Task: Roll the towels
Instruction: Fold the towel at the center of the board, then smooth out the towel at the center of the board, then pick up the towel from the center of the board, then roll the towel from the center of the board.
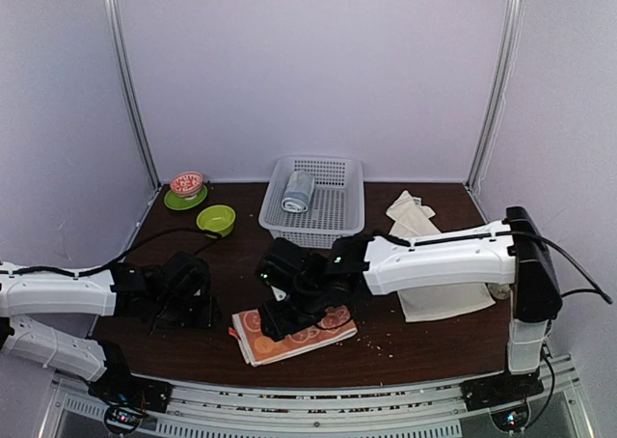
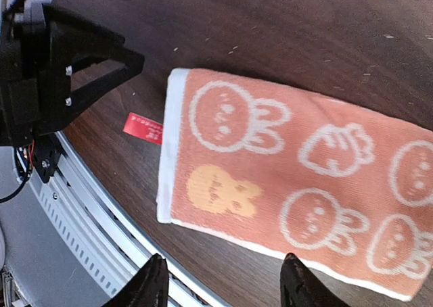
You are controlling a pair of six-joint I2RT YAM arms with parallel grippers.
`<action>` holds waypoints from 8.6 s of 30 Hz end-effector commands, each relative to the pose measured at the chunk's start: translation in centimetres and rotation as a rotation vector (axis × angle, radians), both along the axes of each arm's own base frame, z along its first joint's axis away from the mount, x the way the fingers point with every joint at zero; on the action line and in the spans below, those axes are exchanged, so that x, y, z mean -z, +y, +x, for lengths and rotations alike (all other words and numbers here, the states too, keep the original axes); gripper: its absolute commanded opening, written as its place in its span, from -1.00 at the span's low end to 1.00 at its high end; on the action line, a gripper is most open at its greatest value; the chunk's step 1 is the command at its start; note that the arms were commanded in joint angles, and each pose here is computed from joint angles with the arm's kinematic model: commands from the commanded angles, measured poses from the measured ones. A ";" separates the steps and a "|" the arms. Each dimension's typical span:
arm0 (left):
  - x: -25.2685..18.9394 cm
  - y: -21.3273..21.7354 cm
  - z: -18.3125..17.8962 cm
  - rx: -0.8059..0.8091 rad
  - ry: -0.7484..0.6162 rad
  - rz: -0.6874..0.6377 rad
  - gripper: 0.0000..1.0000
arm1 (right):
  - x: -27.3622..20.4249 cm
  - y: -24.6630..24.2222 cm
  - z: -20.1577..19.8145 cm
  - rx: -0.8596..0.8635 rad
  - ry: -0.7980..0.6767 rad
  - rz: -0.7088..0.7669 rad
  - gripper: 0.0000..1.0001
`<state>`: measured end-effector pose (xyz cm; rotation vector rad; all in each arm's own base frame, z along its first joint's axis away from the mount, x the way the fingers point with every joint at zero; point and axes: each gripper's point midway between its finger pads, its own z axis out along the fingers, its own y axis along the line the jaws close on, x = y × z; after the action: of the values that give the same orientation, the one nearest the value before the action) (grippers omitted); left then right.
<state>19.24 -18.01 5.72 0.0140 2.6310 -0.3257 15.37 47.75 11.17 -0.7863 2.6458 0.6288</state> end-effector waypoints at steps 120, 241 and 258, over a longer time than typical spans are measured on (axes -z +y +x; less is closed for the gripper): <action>1.8 -13.7 -0.9 0.412 0.176 -0.169 -0.04 | 4.1 -18.2 12.5 0.389 -0.079 -0.028 -0.17; 4.0 -20.4 1.0 0.530 0.195 -0.216 -0.16 | 7.3 -14.7 2.4 0.080 0.024 -0.091 -1.00; -0.8 -19.1 1.5 0.534 0.107 -0.187 -0.14 | 7.7 -15.1 1.9 0.076 0.042 -0.040 -0.30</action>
<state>20.72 -37.82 4.34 0.6325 2.6981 -0.8006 17.50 33.25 3.43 -0.6796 2.7265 0.5696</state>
